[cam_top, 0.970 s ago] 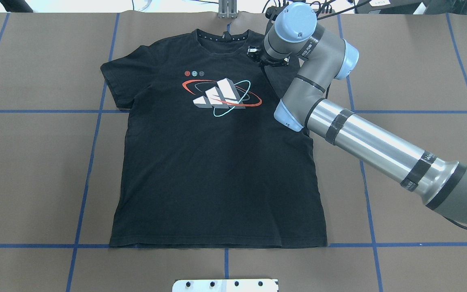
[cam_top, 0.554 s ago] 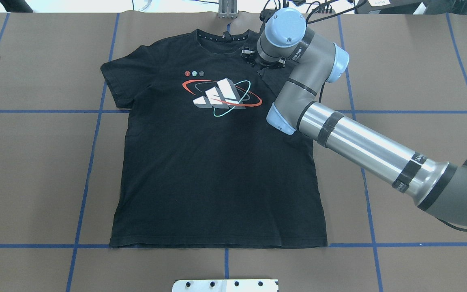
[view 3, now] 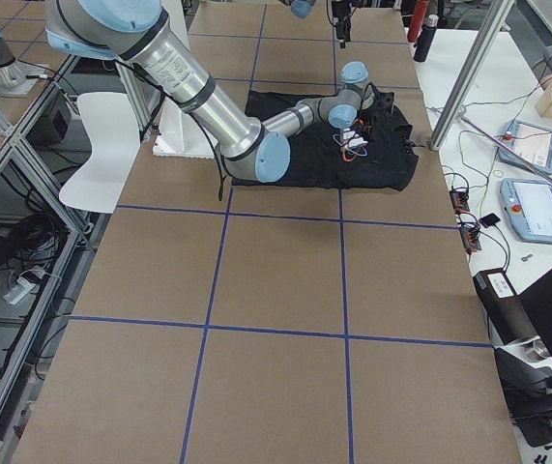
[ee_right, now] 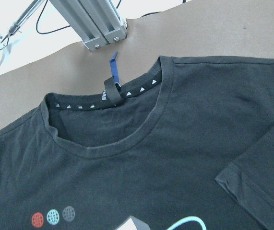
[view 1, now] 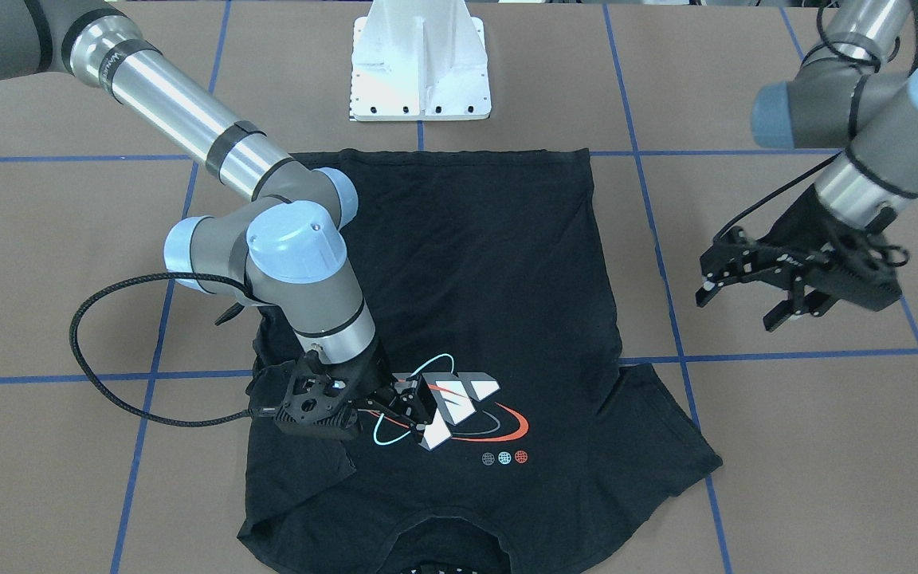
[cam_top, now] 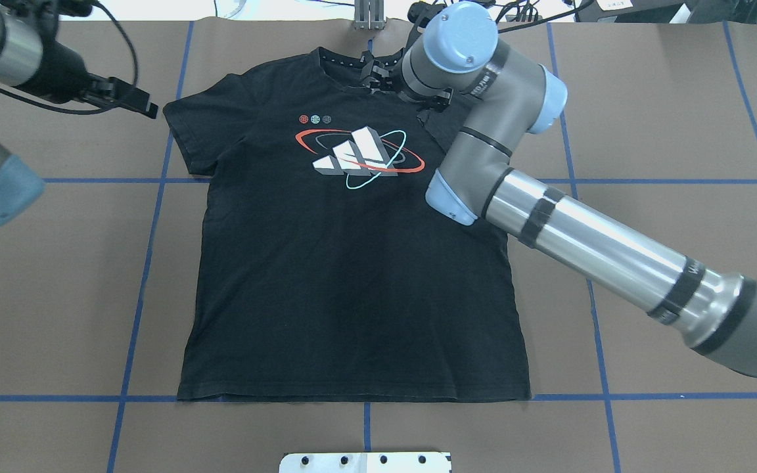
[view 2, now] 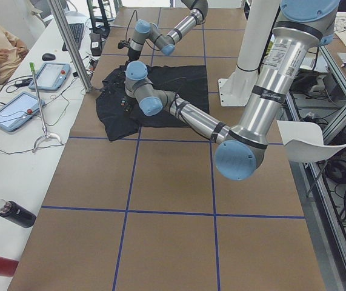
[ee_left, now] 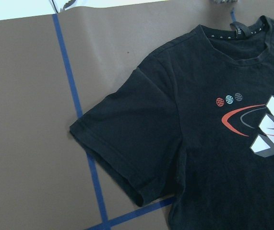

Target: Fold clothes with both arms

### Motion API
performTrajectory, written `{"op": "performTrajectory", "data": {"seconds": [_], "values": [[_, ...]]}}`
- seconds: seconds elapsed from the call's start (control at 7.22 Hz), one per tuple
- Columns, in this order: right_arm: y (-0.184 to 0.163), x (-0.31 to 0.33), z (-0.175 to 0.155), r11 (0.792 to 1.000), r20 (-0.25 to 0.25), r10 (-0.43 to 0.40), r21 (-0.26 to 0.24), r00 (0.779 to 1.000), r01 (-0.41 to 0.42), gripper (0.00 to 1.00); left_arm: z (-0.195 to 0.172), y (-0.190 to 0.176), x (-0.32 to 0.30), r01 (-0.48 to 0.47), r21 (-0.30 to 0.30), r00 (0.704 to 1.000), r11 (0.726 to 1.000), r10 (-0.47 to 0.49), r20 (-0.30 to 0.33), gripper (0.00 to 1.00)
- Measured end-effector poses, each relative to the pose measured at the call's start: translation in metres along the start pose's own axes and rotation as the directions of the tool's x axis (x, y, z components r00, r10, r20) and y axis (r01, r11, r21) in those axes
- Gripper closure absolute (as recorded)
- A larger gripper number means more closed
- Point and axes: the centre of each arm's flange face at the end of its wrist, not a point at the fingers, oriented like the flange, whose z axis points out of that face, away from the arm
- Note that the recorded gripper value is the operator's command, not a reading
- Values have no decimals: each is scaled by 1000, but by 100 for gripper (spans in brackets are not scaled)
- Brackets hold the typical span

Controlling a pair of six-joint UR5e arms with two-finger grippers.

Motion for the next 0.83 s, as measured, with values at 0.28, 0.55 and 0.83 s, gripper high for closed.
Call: {"op": "performTrajectory", "data": {"seconds": [0.28, 0.55, 0.83], "values": [[24, 52, -42, 999, 49, -9, -39, 999, 11, 0, 56, -6, -49, -44, 6, 999, 999, 44, 8, 8], [37, 87, -65, 998, 66, -11, -59, 998, 15, 0, 94, -13, -94, -45, 21, 999, 999, 45, 12, 28], [41, 107, -67, 998, 59, -13, -63, 998, 17, 0, 118, -22, -117, -22, 60, 1000, 998, 21, 18, 40]]}}
